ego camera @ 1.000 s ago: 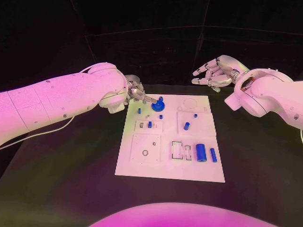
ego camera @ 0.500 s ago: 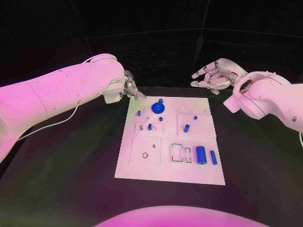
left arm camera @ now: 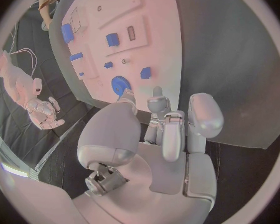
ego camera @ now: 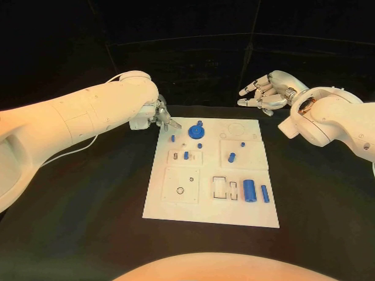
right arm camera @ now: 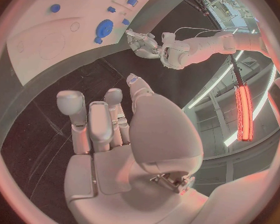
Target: Assemble the parts on the task board
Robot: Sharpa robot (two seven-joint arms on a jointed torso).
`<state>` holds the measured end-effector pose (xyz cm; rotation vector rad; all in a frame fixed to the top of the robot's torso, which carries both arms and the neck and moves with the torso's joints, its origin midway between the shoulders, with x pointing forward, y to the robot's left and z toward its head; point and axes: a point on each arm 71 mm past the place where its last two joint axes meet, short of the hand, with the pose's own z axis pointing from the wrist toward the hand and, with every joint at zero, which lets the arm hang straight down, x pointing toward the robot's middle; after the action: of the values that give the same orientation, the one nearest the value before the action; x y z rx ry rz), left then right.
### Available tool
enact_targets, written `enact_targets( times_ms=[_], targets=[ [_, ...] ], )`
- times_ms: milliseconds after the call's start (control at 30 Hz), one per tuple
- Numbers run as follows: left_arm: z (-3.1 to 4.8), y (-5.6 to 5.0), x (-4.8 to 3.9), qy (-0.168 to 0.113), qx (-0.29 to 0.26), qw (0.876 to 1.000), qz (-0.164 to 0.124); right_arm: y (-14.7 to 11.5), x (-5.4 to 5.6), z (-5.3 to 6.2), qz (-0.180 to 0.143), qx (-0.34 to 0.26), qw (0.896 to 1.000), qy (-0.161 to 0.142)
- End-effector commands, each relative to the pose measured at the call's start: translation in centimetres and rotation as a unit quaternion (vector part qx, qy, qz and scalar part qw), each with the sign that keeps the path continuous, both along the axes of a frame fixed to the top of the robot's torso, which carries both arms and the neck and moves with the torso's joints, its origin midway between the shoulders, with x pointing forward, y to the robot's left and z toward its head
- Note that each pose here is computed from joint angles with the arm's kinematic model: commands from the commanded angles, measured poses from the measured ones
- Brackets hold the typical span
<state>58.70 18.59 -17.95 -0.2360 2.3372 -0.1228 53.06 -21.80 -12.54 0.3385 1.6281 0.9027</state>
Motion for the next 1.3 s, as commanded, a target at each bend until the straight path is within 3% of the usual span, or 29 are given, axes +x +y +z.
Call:
enact_targets(
  times_ms=[33,300,1300],
  targets=[
    [-0.06,-0.3,-0.10,0.009,0.007,1.000,-0.019,0.1,0.0,0.2,0.005,0.000,1.000,-0.003],
    [-0.28,-0.9,-0.39,0.018,0.007,0.999,-0.033,0.2,0.1,0.2,0.006,0.000,1.000,-0.003],
    [-1.19,-1.3,-0.50,0.033,0.009,0.999,-0.040,0.5,0.1,0.1,0.009,0.001,1.000,-0.004]
  ],
)
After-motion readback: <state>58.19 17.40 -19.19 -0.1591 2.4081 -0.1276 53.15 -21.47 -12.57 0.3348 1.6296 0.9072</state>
